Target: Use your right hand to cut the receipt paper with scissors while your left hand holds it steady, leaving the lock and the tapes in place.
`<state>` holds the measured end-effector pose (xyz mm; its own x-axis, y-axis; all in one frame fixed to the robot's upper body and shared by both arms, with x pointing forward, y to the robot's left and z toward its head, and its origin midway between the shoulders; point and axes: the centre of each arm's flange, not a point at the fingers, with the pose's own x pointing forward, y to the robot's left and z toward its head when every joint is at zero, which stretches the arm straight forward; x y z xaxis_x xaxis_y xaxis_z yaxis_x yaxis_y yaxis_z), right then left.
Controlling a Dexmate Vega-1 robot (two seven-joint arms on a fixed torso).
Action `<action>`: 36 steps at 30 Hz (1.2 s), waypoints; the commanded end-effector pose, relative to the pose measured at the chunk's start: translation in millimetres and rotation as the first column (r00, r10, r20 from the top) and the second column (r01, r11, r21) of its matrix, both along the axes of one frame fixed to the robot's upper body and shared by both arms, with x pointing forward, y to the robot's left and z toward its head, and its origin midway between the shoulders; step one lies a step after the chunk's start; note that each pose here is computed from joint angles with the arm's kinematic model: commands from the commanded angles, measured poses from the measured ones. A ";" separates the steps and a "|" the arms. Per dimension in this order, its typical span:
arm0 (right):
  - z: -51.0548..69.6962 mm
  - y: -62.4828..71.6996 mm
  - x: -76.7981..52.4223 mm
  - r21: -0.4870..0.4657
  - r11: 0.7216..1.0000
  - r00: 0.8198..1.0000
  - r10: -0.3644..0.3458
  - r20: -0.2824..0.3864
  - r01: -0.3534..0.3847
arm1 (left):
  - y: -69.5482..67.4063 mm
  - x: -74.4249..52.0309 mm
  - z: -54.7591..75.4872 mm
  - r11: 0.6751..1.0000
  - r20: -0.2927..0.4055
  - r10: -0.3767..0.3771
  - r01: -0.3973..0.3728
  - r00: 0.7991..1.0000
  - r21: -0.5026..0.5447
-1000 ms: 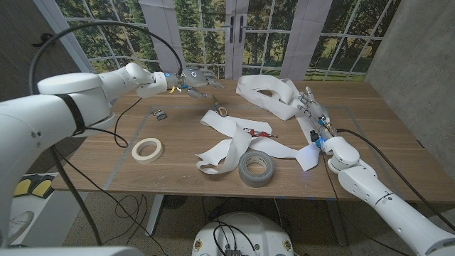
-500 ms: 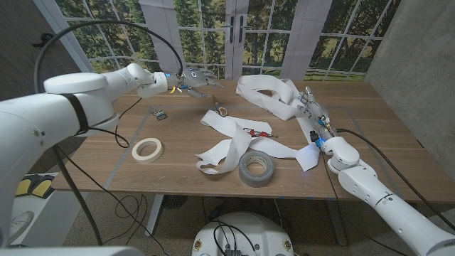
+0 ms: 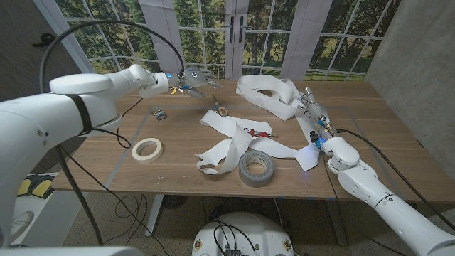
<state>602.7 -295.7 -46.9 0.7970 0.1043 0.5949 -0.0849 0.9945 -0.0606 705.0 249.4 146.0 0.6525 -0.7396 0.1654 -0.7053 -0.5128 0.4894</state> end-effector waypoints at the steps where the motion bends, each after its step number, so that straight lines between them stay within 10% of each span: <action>1: -4.1 -1.5 1.3 0.018 1.000 1.000 -0.006 -0.009 0.006 | -3.3 5.9 -5.4 0.999 0.021 0.030 -0.030 0.999 0.019; 36: -5.4 -4.7 4.4 0.015 1.000 0.999 -0.027 -0.023 0.028 | -16.8 23.1 -10.8 0.987 -0.026 0.152 -0.153 0.988 -0.044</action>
<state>605.7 -300.0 -53.0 0.8080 0.0775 0.5840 -0.0640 0.9970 -0.0437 722.4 237.1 139.7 0.7350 -0.6553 0.1739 -0.6390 -0.5838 0.5009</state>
